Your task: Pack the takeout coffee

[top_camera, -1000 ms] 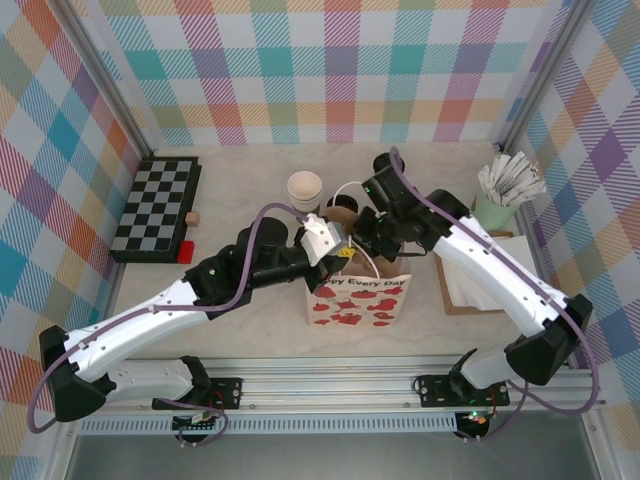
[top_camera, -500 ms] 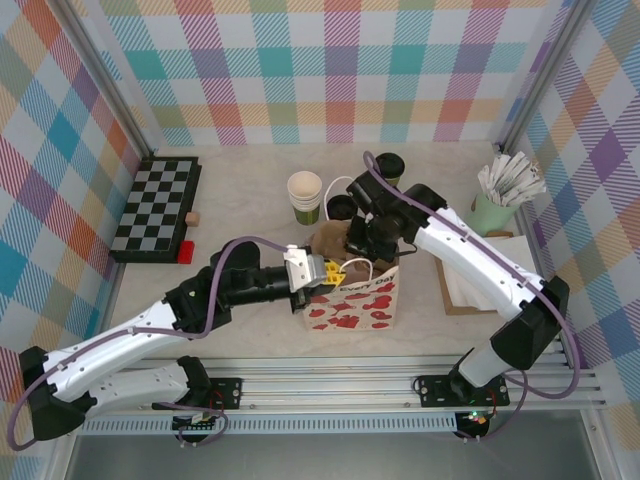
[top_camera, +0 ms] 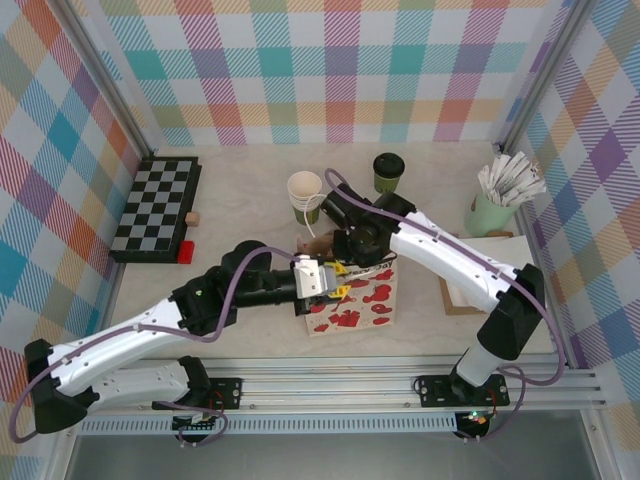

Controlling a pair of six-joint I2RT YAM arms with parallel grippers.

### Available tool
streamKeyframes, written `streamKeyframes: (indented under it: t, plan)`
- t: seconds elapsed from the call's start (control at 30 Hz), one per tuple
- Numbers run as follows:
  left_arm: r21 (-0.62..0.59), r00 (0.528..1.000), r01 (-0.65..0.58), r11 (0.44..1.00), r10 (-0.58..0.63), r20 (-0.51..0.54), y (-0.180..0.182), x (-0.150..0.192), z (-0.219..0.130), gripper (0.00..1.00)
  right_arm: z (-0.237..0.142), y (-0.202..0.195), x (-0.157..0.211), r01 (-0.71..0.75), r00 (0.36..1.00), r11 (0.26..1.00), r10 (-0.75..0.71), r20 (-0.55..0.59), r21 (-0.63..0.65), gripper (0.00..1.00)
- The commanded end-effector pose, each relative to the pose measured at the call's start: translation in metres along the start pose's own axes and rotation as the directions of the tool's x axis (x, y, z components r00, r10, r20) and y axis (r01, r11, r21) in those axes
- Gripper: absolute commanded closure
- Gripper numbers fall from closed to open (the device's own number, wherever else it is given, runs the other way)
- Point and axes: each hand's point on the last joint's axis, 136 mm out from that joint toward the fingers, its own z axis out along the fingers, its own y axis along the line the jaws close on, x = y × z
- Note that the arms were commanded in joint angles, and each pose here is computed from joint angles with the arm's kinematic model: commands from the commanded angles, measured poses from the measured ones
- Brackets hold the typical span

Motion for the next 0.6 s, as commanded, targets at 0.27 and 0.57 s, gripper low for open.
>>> streamKeyframes:
  t: [0.27, 0.57]
  plan:
    - [-0.607, 0.928, 0.311, 0.731, -0.371, 0.028, 0.151, 0.016, -0.091, 0.00, -0.012, -0.001, -0.003, 0.339, 0.934, 0.939, -0.330, 0.134, -0.054, 1.00]
    - [-0.217, 0.869, 0.401, 0.890, -0.445, -0.218, 0.127, 0.030, -0.035, 0.11, -0.020, 0.005, -0.012, 0.517, 0.840, 0.856, -0.499, 0.214, -0.034, 1.00]
